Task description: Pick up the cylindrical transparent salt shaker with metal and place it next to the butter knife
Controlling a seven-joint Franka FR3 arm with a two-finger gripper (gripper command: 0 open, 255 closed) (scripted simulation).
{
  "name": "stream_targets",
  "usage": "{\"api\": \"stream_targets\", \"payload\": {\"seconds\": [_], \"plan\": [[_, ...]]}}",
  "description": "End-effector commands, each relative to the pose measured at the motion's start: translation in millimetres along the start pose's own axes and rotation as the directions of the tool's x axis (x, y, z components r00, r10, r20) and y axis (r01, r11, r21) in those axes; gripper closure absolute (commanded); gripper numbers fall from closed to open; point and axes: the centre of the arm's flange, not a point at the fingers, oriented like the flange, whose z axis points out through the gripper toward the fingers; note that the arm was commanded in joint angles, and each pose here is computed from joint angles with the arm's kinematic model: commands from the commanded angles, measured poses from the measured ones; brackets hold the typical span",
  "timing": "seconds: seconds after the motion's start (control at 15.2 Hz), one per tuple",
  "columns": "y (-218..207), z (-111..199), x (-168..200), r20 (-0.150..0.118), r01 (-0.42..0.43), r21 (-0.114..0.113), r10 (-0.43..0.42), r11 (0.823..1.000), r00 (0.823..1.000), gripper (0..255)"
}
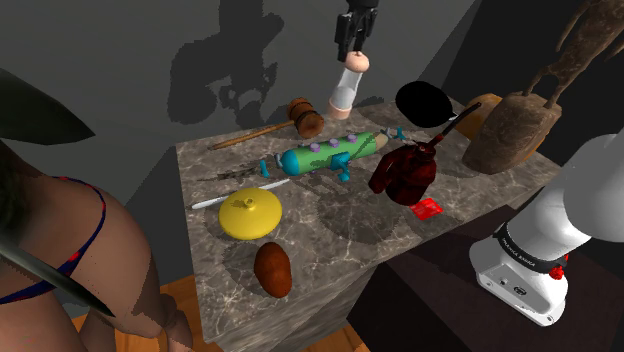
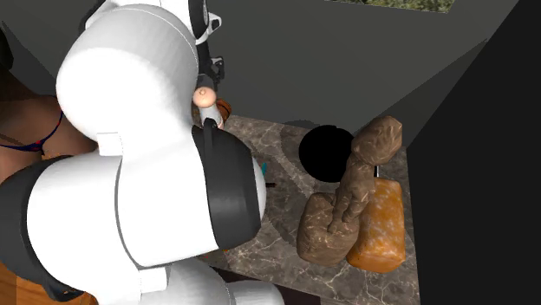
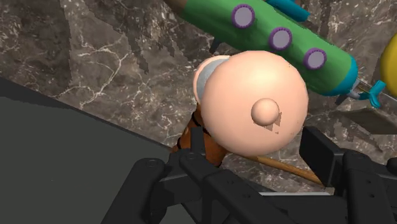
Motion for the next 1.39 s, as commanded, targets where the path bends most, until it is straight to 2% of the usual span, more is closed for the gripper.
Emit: {"api": "stream_targets", "payload": {"seconds": [0.0, 1.32], "plan": [[-22.7, -7.6, -9.9, 0.0, -0.001, -0.001, 0.001, 1.0, 1.0, 255], [-252.9, -85.1, -113.2, 0.0, -0.001, -0.001, 0.001, 1.0, 1.0, 255]]}}
